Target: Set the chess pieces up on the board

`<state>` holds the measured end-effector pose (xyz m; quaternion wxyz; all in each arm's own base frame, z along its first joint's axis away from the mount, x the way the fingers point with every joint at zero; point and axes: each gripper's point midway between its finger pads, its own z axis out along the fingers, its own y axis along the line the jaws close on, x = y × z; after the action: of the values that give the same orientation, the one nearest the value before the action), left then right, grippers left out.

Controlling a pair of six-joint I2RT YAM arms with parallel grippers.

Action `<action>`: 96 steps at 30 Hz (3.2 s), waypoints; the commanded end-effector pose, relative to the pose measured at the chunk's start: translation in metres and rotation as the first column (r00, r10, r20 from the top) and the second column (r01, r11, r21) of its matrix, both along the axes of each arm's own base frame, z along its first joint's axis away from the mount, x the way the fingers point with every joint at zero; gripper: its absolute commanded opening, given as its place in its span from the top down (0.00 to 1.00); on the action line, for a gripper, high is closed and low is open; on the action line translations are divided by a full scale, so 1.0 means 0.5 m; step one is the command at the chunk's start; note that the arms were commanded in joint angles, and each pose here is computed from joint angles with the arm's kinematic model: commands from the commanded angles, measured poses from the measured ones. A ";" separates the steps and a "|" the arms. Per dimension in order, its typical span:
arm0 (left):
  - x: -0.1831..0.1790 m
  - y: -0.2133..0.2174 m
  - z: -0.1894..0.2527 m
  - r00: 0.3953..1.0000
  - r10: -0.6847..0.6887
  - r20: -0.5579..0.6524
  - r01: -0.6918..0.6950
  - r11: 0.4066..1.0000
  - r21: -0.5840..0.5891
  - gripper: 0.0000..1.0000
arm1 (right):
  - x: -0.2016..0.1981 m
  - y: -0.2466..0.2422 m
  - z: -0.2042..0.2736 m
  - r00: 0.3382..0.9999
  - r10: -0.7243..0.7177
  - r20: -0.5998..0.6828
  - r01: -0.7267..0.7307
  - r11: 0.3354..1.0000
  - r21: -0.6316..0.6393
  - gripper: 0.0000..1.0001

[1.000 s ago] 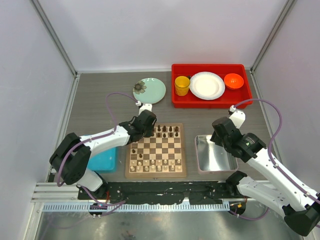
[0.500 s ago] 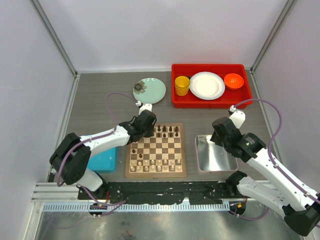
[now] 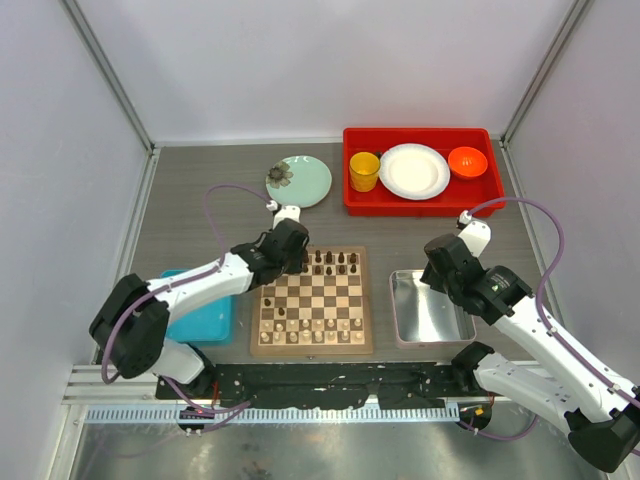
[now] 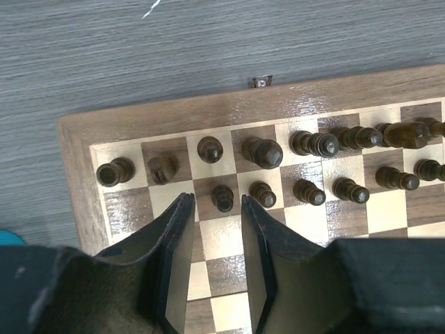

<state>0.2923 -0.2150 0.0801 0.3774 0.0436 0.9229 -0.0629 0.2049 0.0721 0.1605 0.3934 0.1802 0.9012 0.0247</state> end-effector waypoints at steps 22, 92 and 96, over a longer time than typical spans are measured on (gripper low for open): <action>-0.185 0.067 0.035 0.988 -0.014 -0.154 -0.002 0.995 -0.104 0.60 | 0.010 -0.008 0.016 0.999 -0.015 0.032 0.016 1.000 -0.014 0.55; -0.073 0.047 0.029 0.996 0.036 -0.080 -0.043 0.995 -0.094 0.88 | 0.009 -0.008 0.016 0.999 -0.015 0.035 0.016 1.000 -0.009 0.55; -0.054 0.037 0.023 0.997 0.032 -0.072 -0.040 0.993 -0.109 0.88 | 0.009 -0.008 0.017 0.999 -0.013 0.037 0.013 1.000 -0.009 0.54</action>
<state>0.2416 -0.1810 0.0745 0.3129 0.0041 0.9465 -0.0794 0.2049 0.0718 0.1606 0.3937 0.1792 0.9013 0.0242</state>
